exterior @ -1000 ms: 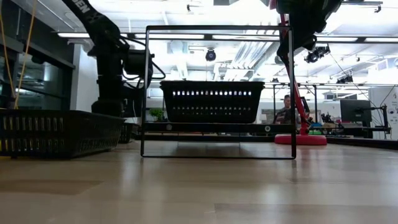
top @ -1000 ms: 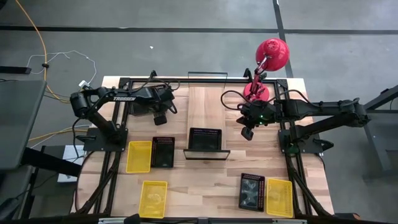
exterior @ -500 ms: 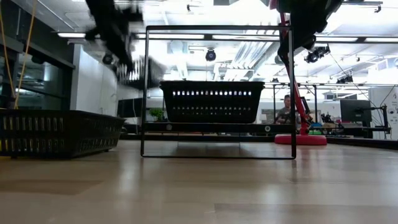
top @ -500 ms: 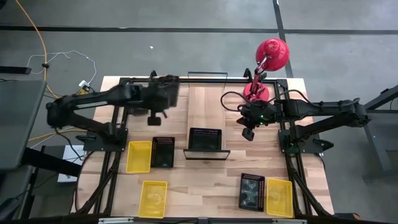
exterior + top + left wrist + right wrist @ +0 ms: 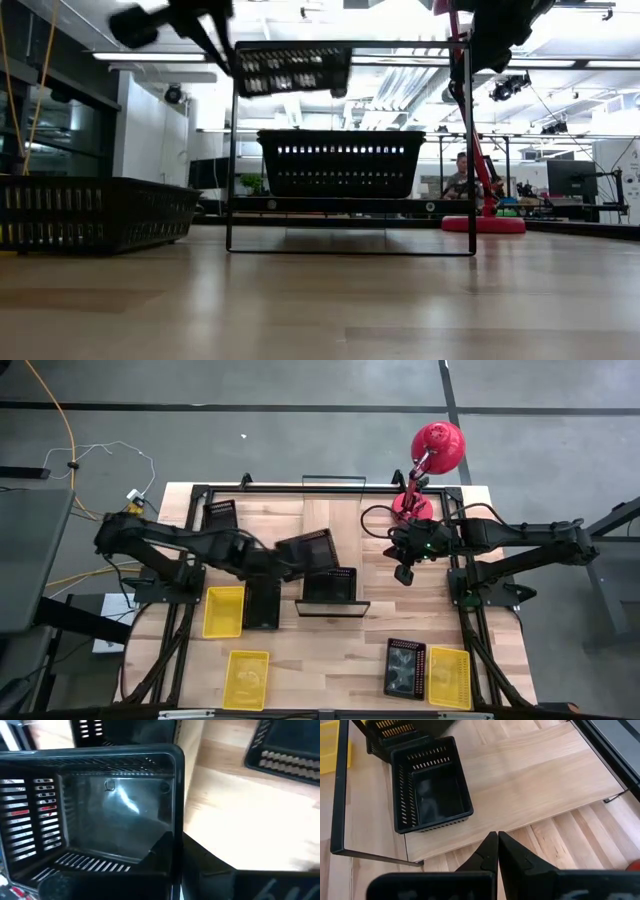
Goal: Stack baskets on shelf by color
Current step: Stack the black bin on top of the black bin on the shelf
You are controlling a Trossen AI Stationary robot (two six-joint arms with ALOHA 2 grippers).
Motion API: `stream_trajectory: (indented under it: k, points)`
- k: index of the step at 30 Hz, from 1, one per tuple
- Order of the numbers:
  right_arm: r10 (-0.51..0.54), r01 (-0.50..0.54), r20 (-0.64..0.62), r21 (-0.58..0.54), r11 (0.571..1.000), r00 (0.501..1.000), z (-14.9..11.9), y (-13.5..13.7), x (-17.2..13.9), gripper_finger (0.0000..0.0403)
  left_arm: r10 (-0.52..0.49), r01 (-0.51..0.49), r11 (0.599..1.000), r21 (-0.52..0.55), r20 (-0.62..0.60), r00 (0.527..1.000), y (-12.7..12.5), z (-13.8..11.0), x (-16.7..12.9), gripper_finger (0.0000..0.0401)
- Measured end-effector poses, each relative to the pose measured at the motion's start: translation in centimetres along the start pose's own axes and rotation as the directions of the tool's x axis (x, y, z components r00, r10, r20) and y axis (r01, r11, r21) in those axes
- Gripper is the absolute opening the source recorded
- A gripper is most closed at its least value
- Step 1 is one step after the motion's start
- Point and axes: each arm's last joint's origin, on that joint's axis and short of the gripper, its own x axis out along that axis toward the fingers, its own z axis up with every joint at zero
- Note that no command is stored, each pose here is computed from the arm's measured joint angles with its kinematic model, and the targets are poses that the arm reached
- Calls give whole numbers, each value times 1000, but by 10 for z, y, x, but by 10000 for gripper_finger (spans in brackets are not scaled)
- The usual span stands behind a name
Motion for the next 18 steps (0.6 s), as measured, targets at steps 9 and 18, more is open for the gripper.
stream_trajectory:
  k: [9, 18]
  points:
    - [0, 0, 0, 4, 1000, 1000, 0, 0, 0, 0, 123, -131, 986, 101, 81, 989, 25, 18, 27, 0]
    - [0, 0, 1, 17, 1000, 1000, 0, 0, 0, 0, 80, -104, 990, 96, 224, 971, 24, 24, 31, 0]
